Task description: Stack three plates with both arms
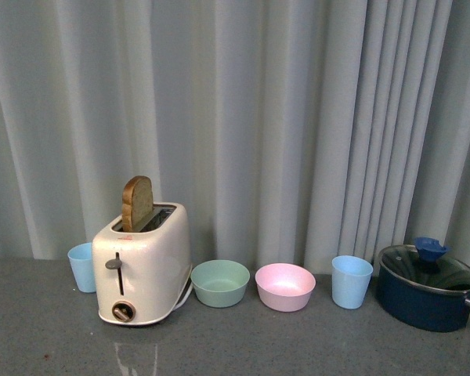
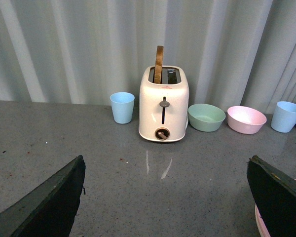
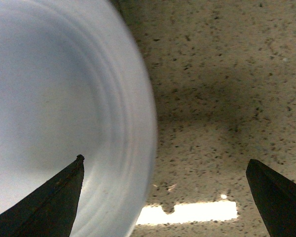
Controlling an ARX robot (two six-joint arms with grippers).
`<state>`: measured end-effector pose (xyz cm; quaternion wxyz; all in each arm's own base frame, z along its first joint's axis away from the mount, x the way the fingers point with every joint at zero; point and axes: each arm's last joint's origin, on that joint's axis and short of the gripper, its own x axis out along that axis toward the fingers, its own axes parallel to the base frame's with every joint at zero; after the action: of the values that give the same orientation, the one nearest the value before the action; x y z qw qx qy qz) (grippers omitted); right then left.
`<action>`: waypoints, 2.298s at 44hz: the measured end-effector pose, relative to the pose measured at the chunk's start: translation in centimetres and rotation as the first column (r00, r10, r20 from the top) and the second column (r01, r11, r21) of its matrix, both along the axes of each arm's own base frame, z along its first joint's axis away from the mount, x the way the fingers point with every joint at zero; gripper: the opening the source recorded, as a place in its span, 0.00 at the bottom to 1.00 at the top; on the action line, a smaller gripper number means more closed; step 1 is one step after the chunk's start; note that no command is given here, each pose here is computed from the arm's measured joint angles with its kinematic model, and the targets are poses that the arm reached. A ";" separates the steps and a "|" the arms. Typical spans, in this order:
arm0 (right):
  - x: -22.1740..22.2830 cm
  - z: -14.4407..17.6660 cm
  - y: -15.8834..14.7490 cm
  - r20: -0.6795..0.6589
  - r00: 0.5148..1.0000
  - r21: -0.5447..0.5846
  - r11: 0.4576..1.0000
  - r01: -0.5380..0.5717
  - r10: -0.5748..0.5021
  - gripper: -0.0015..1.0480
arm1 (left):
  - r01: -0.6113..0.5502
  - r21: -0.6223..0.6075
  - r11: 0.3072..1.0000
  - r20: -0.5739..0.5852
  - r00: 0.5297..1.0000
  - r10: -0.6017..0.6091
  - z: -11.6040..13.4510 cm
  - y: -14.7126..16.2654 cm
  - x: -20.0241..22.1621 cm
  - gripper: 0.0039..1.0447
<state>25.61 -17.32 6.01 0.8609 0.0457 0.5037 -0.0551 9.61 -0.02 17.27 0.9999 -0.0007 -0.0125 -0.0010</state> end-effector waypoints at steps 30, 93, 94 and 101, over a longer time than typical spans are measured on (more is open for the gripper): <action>0.8 -1.6 -1.5 0.024 0.999 0.017 0.999 0.028 -0.028 0.54 | 0.000 0.000 1.000 0.000 1.000 0.000 0.0 0.0 0.0 0.94; 1.0 9.7 4.9 0.471 0.882 0.217 0.971 -0.099 -0.015 0.03 | 0.000 0.000 1.000 0.000 1.000 0.000 0.0 0.0 0.0 0.94; 1.3 9.7 5.6 0.473 0.881 0.217 0.969 -0.119 0.002 0.03 | 0.000 0.000 1.000 0.000 1.000 0.000 0.0 0.0 0.0 0.94; 3.4 9.7 11.3 0.489 0.865 0.223 0.943 -0.247 0.111 0.03 | 0.000 0.000 1.000 0.000 1.000 0.000 0.0 0.0 0.0 0.94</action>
<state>29.03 -6.00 15.72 0.9433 0.1308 0.2847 0.1099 9.61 -0.02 17.27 0.9999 -0.0007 -0.0125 -0.0012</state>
